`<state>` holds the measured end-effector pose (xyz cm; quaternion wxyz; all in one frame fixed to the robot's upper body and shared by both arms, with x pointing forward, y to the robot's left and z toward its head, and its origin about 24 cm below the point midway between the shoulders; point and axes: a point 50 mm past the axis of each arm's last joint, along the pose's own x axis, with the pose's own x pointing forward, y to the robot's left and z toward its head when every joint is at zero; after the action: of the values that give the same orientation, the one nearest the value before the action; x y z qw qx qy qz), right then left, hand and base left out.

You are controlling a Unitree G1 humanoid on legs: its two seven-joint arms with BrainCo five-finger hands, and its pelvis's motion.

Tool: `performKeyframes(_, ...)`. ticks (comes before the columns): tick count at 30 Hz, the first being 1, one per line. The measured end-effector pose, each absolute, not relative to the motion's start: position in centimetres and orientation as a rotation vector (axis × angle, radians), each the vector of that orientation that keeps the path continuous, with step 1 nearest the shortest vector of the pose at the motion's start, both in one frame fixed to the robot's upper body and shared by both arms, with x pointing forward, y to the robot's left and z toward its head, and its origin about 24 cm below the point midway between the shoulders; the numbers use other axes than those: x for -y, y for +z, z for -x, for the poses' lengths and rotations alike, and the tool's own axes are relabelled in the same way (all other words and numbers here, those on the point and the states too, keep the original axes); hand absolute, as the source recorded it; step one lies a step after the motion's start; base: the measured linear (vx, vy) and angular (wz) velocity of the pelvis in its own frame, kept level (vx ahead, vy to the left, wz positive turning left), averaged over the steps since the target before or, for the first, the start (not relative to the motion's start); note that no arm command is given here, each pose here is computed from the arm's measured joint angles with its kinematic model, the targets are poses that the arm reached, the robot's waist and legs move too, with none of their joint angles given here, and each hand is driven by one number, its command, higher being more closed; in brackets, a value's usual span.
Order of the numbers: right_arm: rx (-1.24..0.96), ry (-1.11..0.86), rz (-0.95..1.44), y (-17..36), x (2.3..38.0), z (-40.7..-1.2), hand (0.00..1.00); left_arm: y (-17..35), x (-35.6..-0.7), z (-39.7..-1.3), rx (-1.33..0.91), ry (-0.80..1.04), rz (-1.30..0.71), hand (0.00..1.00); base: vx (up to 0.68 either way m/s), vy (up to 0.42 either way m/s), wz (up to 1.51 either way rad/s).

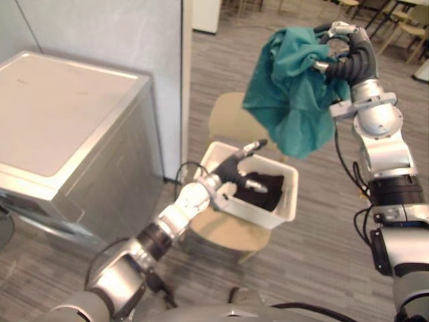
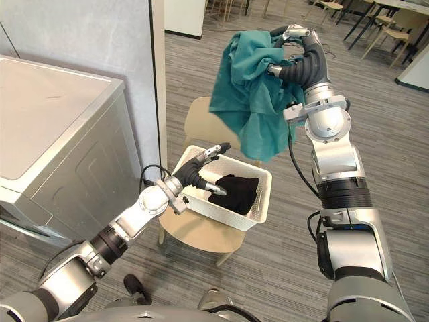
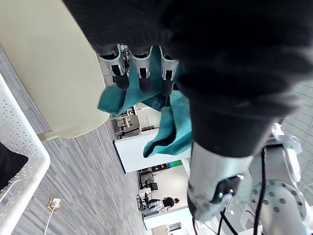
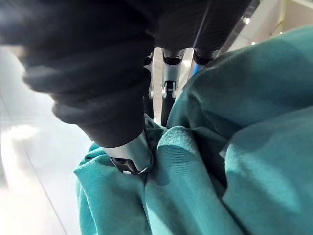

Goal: Pick up the laundry basket with both hands and put the clothes into the washing machine.

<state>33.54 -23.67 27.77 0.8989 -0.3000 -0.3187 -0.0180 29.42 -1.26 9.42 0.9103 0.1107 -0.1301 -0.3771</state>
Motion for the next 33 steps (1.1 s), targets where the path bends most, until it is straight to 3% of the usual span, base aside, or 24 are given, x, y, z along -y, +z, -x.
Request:
performKeyframes(11,0.667,0.177,0.535,26.7,19.9,-33.4,1.0,10.5,2.5,-31.5,0.232,-0.75,-0.256,0.0,-0.01,0.037,-0.13)
performKeyframes(23,0.556,0.301,0.478,22.2,19.8,-31.6,1.0,10.9,2.6,-32.1,0.214,-0.687,-0.191,0.0,-0.01,0.019,-0.07)
performKeyframes(24,0.551,0.305,0.463,22.0,19.8,-31.6,1.0,10.9,2.6,-32.1,0.214,-0.681,-0.189,1.0,-0.02,0.025,-0.03)
performKeyframes(33,0.621,0.385,0.404,22.5,18.5,-30.0,1.0,11.2,2.1,-32.5,0.219,-0.645,-0.173,1.0,-0.03,0.031,-0.08)
